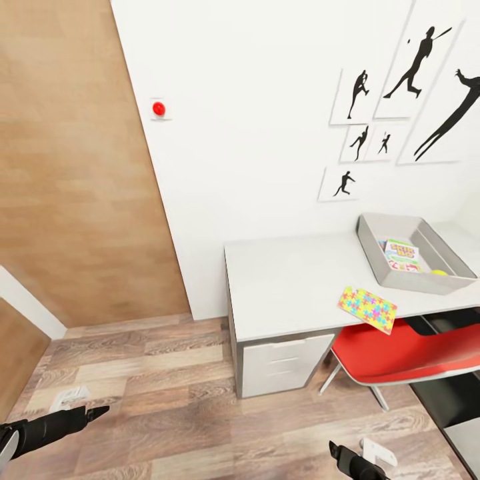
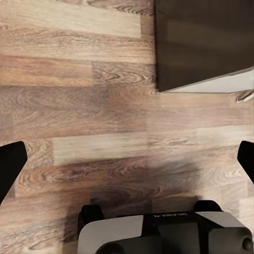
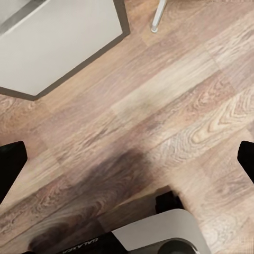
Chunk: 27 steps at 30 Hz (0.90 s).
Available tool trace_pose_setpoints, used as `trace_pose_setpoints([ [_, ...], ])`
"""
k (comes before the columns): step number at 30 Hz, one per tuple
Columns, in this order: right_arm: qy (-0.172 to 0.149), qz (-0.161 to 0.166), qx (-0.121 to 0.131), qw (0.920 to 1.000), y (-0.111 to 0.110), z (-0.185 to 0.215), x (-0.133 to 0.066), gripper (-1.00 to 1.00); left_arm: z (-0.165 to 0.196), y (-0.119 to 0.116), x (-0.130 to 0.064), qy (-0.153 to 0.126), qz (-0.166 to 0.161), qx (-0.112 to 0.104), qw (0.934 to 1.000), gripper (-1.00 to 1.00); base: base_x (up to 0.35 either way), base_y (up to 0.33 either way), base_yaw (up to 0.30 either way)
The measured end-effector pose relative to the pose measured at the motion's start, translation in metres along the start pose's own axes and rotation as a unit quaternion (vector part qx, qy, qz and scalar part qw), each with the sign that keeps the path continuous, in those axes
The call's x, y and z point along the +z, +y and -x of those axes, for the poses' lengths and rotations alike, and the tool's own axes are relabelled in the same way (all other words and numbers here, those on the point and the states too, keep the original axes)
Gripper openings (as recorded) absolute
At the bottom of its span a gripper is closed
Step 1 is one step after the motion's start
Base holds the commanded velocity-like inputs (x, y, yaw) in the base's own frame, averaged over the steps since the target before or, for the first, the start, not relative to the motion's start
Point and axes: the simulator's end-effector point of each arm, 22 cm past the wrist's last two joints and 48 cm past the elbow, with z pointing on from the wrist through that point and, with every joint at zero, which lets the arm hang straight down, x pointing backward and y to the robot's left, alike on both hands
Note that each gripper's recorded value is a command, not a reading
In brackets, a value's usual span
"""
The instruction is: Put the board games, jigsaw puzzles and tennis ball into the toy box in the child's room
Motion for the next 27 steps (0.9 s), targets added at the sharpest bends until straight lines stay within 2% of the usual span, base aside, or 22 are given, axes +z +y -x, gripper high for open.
trace_pose_setpoints([
  [11,-0.008,0.012,0.0,0.9999,0.005,0.008,-0.003,1.0,0.006,-0.003,-0.004,-0.008,-0.003,0.003,1.0,1.0,0.0,0.0,0.0],
  [21,-0.017,0.065,-0.003,0.9977,0.021,0.019,-0.007,1.0,0.012,-0.006,-0.008,-0.015,-0.005,0.004,0.9999,1.0,0.0,0.0,0.0],
  [27,-0.028,0.1,0.016,0.9945,0.029,0.033,-0.011,1.0,0.016,-0.009,-0.01,-0.02,-0.01,0.006,0.9997,1.0,0.0,0.0,0.0],
])
